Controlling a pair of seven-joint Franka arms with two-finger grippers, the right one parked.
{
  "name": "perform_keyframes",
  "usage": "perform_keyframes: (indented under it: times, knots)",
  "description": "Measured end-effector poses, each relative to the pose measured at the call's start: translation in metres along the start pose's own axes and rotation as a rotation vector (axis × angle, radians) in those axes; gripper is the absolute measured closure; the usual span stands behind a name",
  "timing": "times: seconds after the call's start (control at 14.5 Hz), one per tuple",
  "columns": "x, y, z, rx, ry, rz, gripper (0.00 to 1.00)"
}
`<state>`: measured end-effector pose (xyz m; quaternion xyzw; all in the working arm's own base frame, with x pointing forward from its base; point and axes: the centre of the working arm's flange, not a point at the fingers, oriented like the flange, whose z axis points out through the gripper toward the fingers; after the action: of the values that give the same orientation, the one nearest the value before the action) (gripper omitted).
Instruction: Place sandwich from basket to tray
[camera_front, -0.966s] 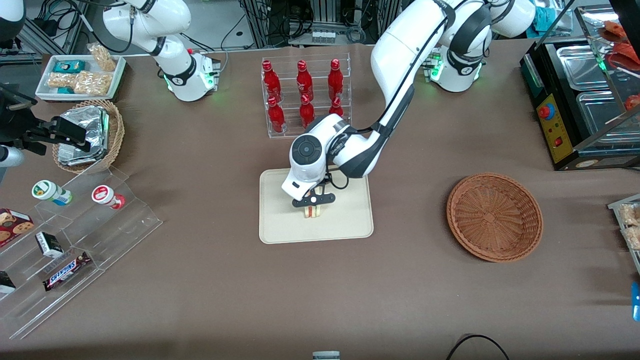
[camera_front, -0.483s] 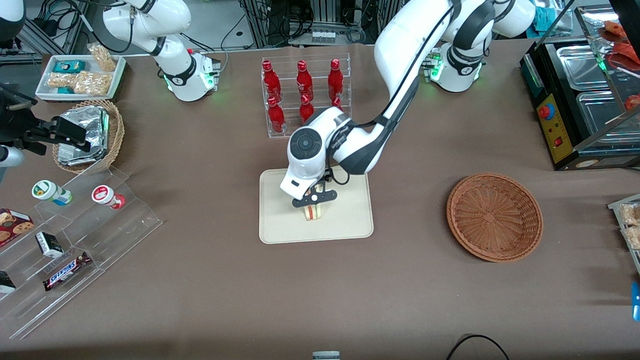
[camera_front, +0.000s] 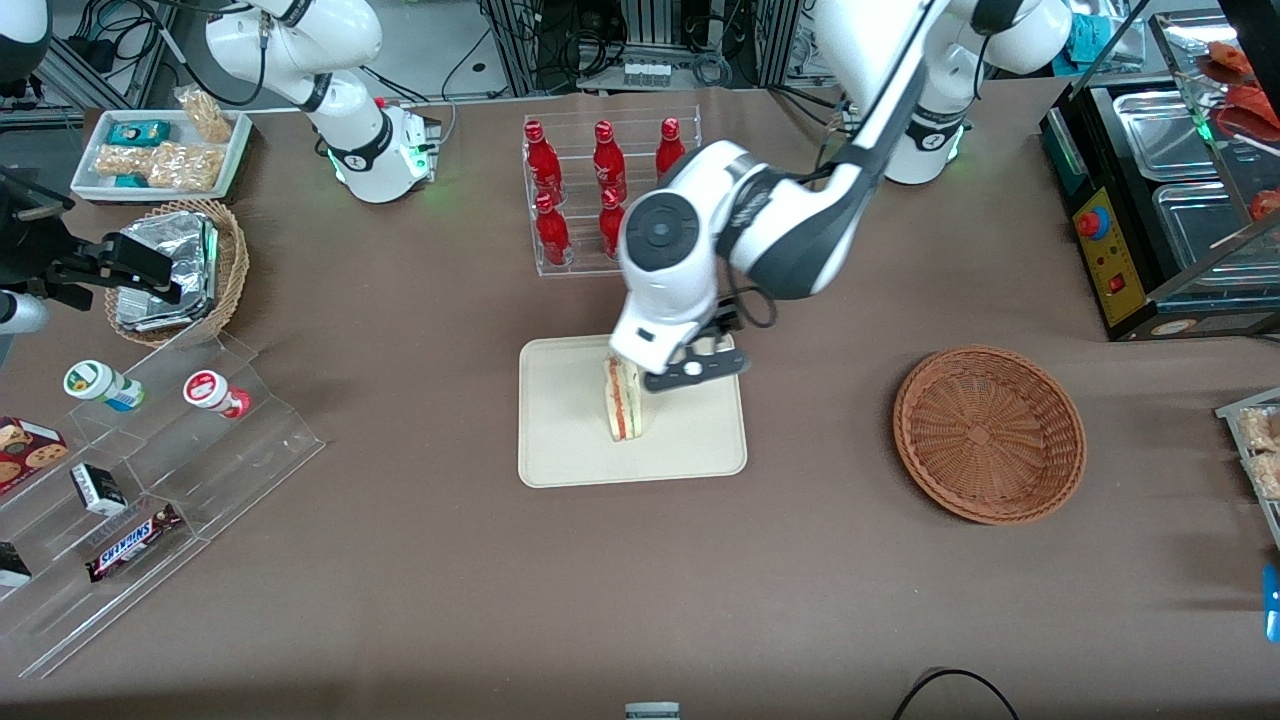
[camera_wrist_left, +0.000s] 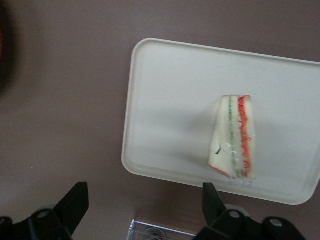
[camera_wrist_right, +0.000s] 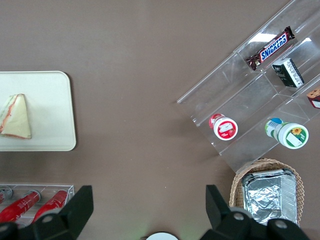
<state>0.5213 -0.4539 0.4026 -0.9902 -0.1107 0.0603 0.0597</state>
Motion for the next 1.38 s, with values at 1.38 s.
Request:
perform_keyframes:
  times: [1.38]
  knots:
    - [0.085,-0.394,-0.11,-0.07,-0.019,0.32,0.0]
